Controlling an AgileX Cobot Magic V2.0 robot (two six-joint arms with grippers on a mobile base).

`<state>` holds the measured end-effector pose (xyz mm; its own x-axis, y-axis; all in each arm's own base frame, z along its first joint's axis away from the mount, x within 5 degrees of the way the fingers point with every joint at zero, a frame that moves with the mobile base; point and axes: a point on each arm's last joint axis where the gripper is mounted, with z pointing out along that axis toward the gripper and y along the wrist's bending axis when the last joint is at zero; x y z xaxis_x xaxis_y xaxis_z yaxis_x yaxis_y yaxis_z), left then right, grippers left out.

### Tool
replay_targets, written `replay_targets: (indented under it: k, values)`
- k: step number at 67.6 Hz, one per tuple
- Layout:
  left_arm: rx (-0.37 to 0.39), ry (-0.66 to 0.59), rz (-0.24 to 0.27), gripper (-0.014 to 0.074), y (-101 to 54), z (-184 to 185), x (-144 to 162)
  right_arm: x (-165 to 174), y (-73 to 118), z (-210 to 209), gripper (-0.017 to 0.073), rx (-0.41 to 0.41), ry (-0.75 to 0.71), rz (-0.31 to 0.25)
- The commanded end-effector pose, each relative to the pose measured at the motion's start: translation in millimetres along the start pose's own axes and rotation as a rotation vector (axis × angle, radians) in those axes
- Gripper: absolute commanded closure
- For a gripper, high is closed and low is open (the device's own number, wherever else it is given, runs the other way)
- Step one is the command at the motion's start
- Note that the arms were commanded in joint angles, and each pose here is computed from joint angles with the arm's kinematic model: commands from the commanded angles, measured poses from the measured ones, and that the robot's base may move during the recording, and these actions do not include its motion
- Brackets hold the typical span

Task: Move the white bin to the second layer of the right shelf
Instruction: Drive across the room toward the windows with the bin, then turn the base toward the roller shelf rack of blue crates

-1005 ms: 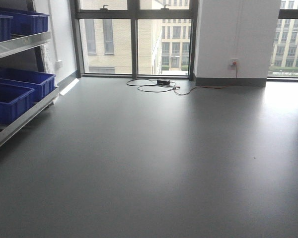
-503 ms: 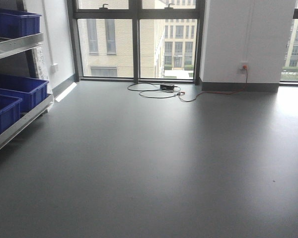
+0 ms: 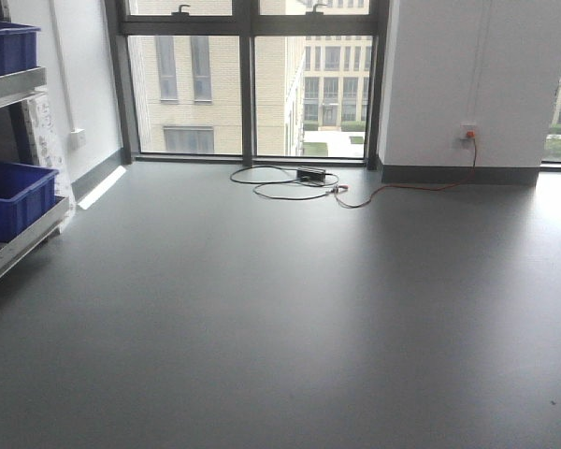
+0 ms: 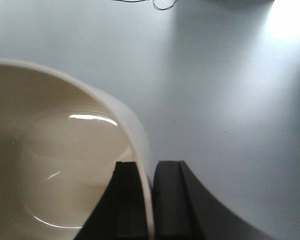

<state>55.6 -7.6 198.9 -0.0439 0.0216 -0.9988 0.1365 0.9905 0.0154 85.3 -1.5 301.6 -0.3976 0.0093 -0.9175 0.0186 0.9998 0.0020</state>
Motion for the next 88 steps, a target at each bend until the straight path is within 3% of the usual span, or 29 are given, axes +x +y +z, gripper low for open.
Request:
replay_targets:
  k: [1,88]
  values:
    - [0.0,-0.064,-0.003,0.0509,-0.1,0.6,3.8,-17.4,-0.6,-3.8,0.0514,0.006,-0.123,0.007]
    - [0.0,-0.064,-0.003,0.0509,-0.1,0.6,3.8,-17.4,-0.6,-3.8,0.0514,0.006,-0.123,0.007]
